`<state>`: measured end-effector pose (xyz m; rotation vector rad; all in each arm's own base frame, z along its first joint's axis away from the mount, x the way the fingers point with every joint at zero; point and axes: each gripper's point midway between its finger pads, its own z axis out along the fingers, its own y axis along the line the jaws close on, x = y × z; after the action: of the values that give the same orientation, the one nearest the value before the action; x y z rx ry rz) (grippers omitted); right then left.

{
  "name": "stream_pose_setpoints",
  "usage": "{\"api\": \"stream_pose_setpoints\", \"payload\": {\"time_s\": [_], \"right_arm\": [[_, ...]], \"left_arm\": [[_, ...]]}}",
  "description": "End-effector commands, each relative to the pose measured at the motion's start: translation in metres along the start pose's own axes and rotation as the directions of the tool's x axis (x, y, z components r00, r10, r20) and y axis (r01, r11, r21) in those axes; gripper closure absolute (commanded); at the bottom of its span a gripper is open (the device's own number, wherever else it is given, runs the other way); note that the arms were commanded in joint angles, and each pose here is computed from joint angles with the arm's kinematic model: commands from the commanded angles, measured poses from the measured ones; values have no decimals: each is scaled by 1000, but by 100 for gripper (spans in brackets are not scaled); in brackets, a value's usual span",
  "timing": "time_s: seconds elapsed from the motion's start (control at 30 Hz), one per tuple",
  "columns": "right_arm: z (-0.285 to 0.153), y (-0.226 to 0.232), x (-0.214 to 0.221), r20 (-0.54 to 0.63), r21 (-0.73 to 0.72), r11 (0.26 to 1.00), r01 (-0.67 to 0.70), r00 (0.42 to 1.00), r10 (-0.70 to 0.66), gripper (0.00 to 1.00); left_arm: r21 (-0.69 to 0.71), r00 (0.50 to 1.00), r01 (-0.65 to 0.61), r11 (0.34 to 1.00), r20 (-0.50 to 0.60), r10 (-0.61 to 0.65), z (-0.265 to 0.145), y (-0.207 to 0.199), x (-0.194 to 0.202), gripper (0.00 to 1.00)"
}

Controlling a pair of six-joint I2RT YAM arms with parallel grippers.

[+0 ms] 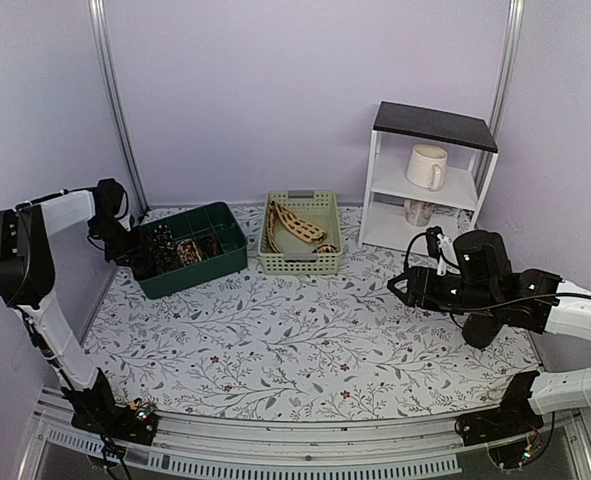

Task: Roll the ties
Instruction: Place the tie in the storage box.

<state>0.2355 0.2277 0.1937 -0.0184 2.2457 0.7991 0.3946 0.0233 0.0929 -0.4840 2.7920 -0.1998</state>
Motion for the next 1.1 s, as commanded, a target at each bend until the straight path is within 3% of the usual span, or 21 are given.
{"api": "stream_pose_setpoints", "payload": {"time_s": [0.0,0.63,0.83,0.93,1.07], "right_arm": [[-3,8,-12,29,-18,1000,2,1000,-2,41],[-13,4,-14,41,-3,1000,16,999,-16,41],[-15,3,-14,46,-2,1000,10,999,-10,41],[-15,4,-13,41,-9,1000,7,999,-6,41],[-14,4,-11,34,-12,1000,7,999,-7,41]], "left_arm": [[-56,1000,3,998,6,-3,11,-2,-6,100],[-143,998,42,989,52,-35,58,-27,16,100],[-132,998,32,991,57,-24,46,-31,15,87],[-135,998,22,991,66,-13,36,-32,14,74],[-137,998,13,990,60,-5,30,-32,13,66]]}}
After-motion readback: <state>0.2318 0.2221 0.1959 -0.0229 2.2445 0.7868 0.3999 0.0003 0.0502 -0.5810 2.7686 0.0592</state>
